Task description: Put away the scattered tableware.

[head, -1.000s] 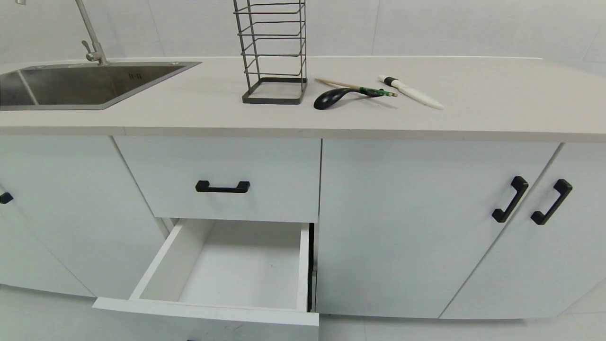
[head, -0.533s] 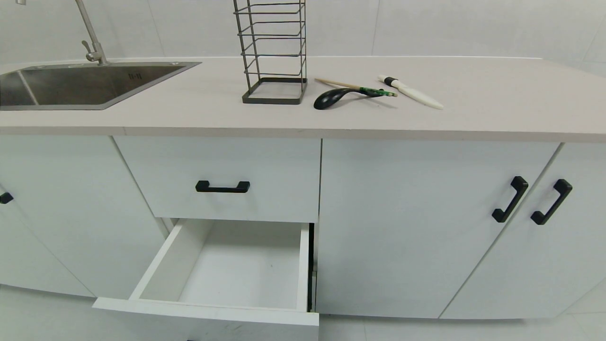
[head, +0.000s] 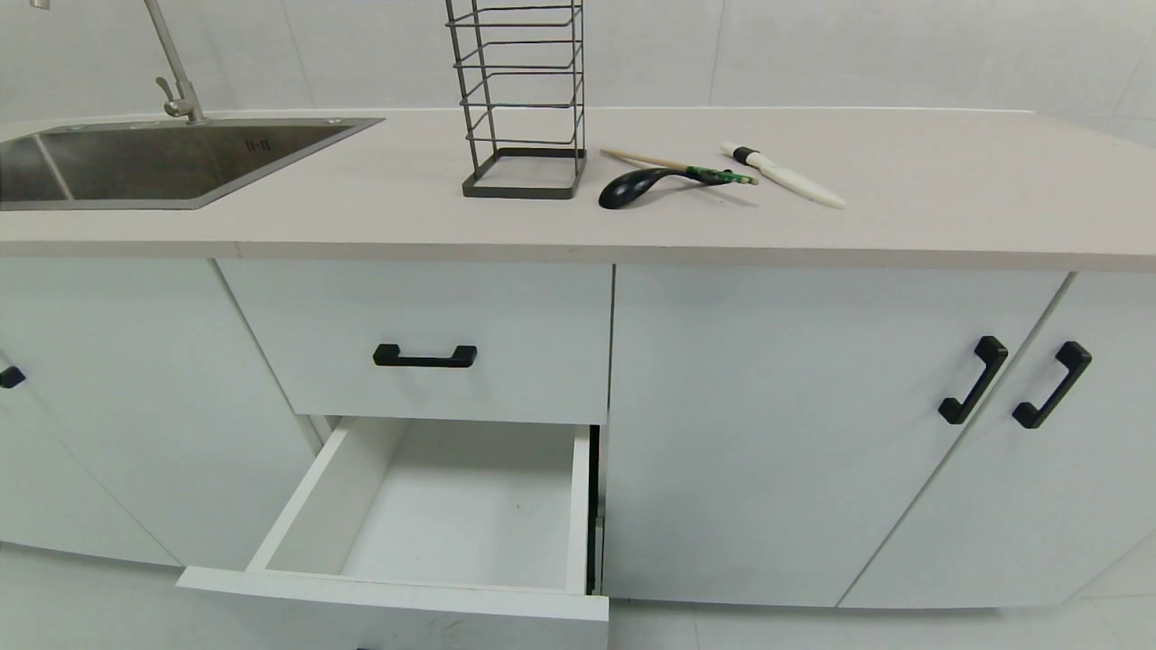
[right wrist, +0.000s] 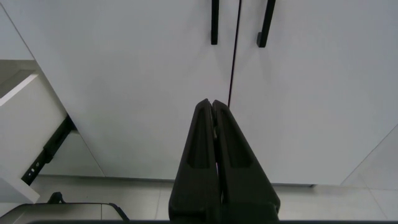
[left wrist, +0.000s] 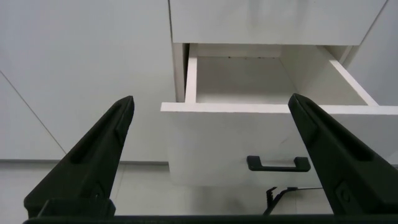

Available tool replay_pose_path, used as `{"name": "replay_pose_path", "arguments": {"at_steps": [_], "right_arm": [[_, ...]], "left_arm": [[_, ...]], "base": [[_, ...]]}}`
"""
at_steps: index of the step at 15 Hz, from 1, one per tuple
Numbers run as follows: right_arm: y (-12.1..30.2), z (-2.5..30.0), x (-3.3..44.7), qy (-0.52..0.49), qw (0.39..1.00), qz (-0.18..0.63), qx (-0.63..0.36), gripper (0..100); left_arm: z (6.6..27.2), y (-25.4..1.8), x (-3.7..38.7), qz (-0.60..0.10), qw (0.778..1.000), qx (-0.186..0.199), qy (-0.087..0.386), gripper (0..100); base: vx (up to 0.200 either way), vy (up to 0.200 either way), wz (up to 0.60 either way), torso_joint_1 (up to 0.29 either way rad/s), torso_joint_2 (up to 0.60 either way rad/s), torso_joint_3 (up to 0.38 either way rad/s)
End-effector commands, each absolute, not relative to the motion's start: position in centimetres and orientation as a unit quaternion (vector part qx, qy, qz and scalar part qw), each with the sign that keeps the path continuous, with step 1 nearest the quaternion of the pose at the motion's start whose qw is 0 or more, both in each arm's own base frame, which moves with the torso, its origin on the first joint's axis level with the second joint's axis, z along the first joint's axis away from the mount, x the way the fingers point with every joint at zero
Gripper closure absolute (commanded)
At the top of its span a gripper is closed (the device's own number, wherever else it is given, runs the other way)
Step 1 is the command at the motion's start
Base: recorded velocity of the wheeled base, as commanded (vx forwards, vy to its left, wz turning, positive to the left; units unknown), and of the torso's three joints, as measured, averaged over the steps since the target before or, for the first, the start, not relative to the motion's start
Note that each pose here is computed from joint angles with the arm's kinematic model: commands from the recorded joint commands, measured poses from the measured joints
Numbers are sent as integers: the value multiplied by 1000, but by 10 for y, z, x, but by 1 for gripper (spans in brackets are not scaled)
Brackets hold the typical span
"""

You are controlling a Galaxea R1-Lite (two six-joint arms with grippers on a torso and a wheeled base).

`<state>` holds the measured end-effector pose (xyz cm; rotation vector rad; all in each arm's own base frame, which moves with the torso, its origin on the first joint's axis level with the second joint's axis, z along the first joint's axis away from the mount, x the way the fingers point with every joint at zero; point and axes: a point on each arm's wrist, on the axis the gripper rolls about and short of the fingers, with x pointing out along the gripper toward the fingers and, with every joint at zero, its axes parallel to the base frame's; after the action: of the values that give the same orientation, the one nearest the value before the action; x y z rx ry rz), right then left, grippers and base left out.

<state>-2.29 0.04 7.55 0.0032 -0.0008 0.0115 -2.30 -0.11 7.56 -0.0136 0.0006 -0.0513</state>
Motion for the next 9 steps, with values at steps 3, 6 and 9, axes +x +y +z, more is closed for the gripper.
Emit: {"name": "replay_pose_path", "arguments": {"at_steps": [3,6,9], "right_arm": [[0,75,-23,0,1000,6,2,100],[0,75,-23,0,1000,6,2,100],[0,75,-23,0,1000,6,2,100]], "left_arm": [[76,-1,-23,-25,1000,-9,0,0],[76,-1,-23,-25,1000,-10,0,0],[76,-1,-23,-25,1000,-10,0,0]], "base": [[0,-67,0,-1,1,-1],[0,-133,0,0,0,5],[0,0,0,0,0,0]]}}
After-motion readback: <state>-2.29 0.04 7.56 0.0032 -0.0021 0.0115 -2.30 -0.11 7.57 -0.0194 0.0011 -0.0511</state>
